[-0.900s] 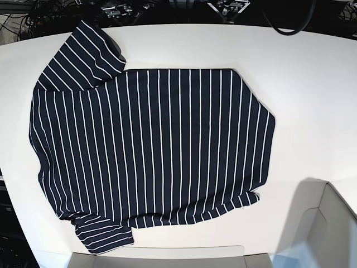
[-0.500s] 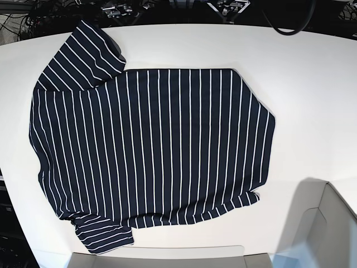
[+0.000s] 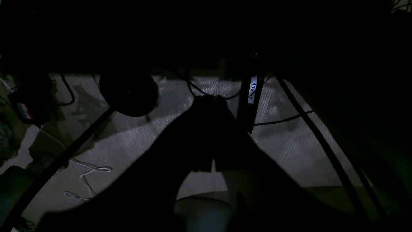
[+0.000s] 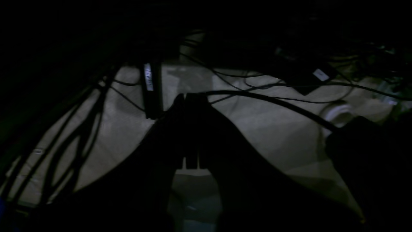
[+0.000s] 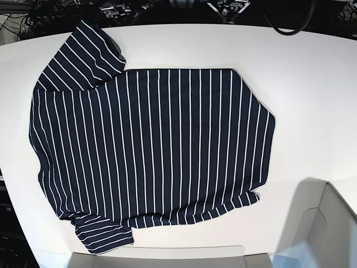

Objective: Fold the T-shirt properly

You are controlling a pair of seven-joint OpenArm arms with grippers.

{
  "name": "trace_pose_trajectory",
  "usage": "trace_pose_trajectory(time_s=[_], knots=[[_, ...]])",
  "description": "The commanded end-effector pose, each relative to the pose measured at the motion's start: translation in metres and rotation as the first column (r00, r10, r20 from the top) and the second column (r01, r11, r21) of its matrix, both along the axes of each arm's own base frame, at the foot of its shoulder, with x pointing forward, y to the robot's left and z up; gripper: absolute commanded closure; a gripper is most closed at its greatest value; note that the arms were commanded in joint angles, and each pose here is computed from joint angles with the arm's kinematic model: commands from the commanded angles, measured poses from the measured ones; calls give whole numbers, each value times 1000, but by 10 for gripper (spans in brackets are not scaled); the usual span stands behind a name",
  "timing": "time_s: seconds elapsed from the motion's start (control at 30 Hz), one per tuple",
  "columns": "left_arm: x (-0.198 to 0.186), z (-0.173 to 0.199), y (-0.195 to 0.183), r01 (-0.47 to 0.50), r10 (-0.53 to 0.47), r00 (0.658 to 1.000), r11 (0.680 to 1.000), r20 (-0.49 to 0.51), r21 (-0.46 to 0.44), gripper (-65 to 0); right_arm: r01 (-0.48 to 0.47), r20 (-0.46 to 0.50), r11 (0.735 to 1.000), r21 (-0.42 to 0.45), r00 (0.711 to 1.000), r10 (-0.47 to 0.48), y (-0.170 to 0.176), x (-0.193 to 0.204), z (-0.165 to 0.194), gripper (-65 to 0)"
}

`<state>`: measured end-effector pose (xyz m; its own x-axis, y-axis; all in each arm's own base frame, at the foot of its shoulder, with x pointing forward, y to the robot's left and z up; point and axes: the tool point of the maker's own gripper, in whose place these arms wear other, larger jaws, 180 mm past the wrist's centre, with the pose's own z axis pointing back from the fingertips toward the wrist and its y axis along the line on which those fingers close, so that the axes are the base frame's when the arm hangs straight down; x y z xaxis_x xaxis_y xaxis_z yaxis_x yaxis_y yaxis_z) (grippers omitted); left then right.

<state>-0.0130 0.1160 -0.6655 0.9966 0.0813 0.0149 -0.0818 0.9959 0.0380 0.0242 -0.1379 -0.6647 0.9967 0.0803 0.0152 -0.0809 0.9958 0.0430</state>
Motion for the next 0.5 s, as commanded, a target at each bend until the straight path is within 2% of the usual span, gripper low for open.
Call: trace_pose_trajectory(time_s=[0.0, 0.47], knots=[[-1, 0, -2, 5, -5, 1000, 1000, 2, 0, -4, 7, 1, 1000, 3, 1000, -7, 0, 1, 0, -4], [-1, 0, 9, 3, -3, 1000, 1000, 3, 16, -4, 5, 0, 1000, 3, 1000, -5, 0, -1, 0, -4]])
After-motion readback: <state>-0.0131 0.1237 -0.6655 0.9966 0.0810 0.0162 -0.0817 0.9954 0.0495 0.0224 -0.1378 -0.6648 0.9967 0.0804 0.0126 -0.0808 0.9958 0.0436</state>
